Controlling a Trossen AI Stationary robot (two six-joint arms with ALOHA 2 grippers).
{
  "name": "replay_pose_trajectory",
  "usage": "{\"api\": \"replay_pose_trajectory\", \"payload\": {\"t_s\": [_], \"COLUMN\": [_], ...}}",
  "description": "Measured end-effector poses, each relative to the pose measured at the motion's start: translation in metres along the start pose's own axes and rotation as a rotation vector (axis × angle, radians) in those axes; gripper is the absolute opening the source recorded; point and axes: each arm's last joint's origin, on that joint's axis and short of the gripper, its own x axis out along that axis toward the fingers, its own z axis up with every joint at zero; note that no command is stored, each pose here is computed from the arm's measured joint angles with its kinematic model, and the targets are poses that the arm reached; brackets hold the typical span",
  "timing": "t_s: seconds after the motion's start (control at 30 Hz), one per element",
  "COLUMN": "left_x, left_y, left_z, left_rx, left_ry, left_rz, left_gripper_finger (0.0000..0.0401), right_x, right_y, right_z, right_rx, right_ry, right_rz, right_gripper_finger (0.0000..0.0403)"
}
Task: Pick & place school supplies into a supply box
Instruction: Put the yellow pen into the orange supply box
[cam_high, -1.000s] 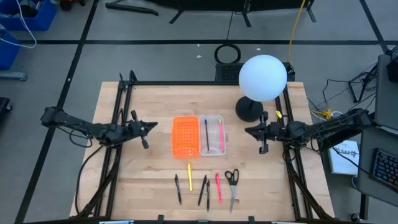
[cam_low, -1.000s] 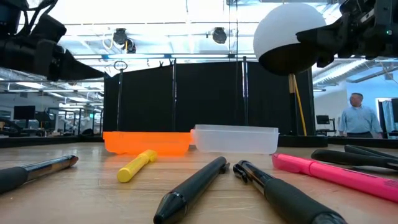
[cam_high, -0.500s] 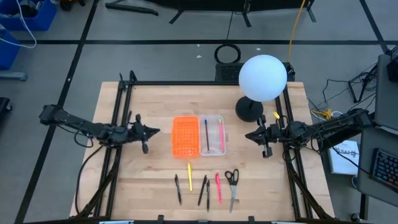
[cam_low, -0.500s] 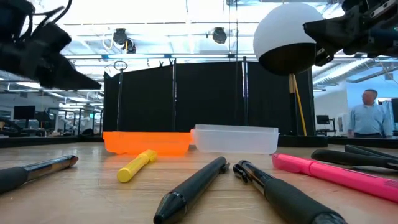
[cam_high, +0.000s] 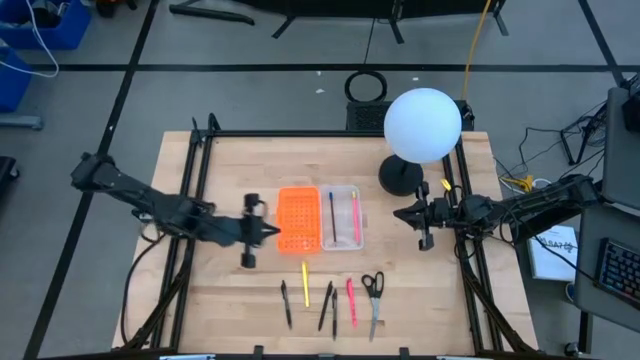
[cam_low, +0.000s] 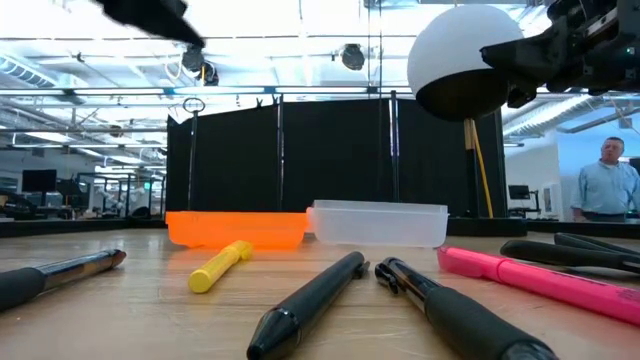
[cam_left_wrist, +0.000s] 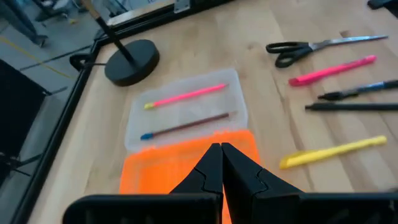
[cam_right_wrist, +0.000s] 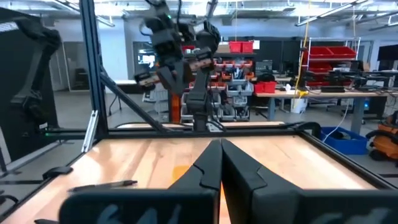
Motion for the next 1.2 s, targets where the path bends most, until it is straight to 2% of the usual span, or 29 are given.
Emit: {"api": "replay_pose_trajectory", "payload": {"t_s": [0.1, 0.17, 0.27, 0.4, 0.53, 0.7, 0.87, 0.93, 1.03, 1.2], "left_x": [0.021, 0.038, 0.062, 0.094, 0.121, 0.144, 0.155, 0.159, 0.167, 0.166], "left_y": [-0.001, -0.004, -0.016, -0.036, -0.058, -0.079, -0.100, -0.106, -0.106, -0.109], "left_z": [0.035, 0.054, 0.077, 0.098, 0.096, 0.085, 0.069, 0.070, 0.079, 0.102], "left_rx": [-0.026, -0.005, 0.080, 0.261, 0.552, 0.769, 1.031, 1.051, 0.985, 0.913], "left_ry": [0.051, 0.110, 0.189, 0.229, 0.282, 0.328, 0.342, 0.335, 0.318, 0.214], "left_rz": [0.004, -0.067, -0.204, -0.277, -0.395, -0.461, -0.533, -0.534, -0.526, -0.624], "left_gripper_finger": [0.0008, 0.0009, 0.0024, 0.0066, 0.0114, 0.0163, 0.0185, 0.0188, 0.0189, 0.0189], "right_x": [0.000, 0.000, 0.000, 0.000, 0.000, 0.000, 0.000, 0.000, 0.000, 0.000], "right_y": [0.000, 0.000, 0.000, 0.000, 0.000, 0.000, 0.000, 0.000, 0.000, 0.000], "right_z": [0.000, 0.000, 0.000, 0.000, 0.000, 0.000, 0.000, 0.001, 0.001, 0.001], "right_rx": [-0.001, -0.001, -0.001, -0.034, -0.057, -0.058, -0.062, -0.063, -0.071, -0.055], "right_ry": [-0.002, -0.003, -0.005, -0.005, -0.004, -0.004, -0.004, -0.007, -0.011, -0.011], "right_rz": [0.000, 0.000, 0.000, 0.001, 0.001, 0.001, 0.001, 0.001, 0.001, 0.001], "right_gripper_finger": [0.0000, 0.0000, 0.0000, 0.0000, 0.0000, 0.0000, 0.0000, 0.0000, 0.0000, 0.0000]}}
